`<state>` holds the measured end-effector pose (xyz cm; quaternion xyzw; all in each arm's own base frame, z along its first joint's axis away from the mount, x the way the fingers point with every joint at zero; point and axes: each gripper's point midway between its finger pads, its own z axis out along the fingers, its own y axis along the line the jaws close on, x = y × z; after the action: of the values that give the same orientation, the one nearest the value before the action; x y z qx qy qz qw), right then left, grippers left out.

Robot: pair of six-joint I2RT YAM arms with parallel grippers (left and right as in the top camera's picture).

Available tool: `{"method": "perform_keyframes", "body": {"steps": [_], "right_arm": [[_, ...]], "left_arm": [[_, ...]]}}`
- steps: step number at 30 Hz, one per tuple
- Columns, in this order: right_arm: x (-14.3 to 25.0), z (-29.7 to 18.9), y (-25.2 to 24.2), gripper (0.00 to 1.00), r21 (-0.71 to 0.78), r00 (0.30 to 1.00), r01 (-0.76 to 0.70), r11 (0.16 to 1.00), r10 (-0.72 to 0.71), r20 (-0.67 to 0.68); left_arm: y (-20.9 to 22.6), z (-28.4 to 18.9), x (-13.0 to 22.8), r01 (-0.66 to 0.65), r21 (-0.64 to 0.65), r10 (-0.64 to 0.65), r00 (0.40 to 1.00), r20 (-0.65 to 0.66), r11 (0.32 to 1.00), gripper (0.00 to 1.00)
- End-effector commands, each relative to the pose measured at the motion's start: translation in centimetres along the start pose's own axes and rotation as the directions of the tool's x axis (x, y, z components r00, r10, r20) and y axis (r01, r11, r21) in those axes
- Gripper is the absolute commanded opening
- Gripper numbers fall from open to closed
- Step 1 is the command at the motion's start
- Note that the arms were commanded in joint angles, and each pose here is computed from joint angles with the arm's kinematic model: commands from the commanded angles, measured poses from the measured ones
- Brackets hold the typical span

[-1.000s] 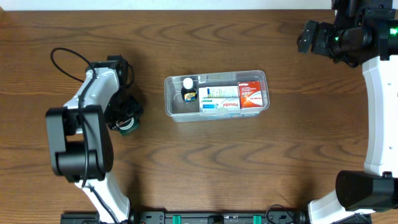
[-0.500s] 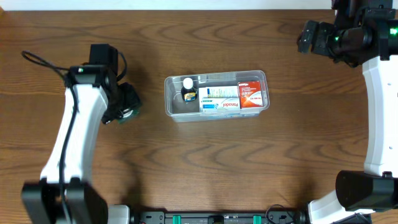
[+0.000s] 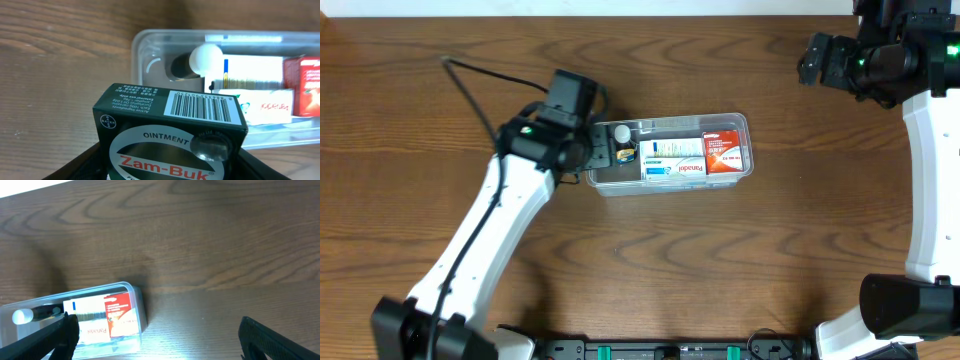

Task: Pack container
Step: 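Carry the Zam-Buk tin into the container beside the bottle, standing upright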

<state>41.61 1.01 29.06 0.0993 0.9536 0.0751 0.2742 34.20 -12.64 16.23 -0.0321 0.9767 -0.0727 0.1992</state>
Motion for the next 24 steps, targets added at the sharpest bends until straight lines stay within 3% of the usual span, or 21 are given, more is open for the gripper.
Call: {"method": "perform_keyframes", "body": {"steps": [1,9,24], "right_arm": [[-0.1,-0.3,-0.1,0.99,0.000,1.000,-0.012,1.000,0.012,0.007],[-0.1,-0.3,-0.1,0.99,0.000,1.000,-0.013,1.000,0.013,0.007],[-0.1,-0.3,-0.1,0.99,0.000,1.000,-0.012,1.000,0.012,0.007]], "left_arm": [[0.6,2.4,0.3,-0.054,-0.063,0.052,0.998,-0.040,0.997,0.68],[0.8,6.3,0.9,-0.074,-0.087,0.065,0.992,-0.108,0.993,0.68],[-0.4,6.3,1.2,-0.073,-0.032,0.069,0.991,-0.119,0.997,0.68]]}}
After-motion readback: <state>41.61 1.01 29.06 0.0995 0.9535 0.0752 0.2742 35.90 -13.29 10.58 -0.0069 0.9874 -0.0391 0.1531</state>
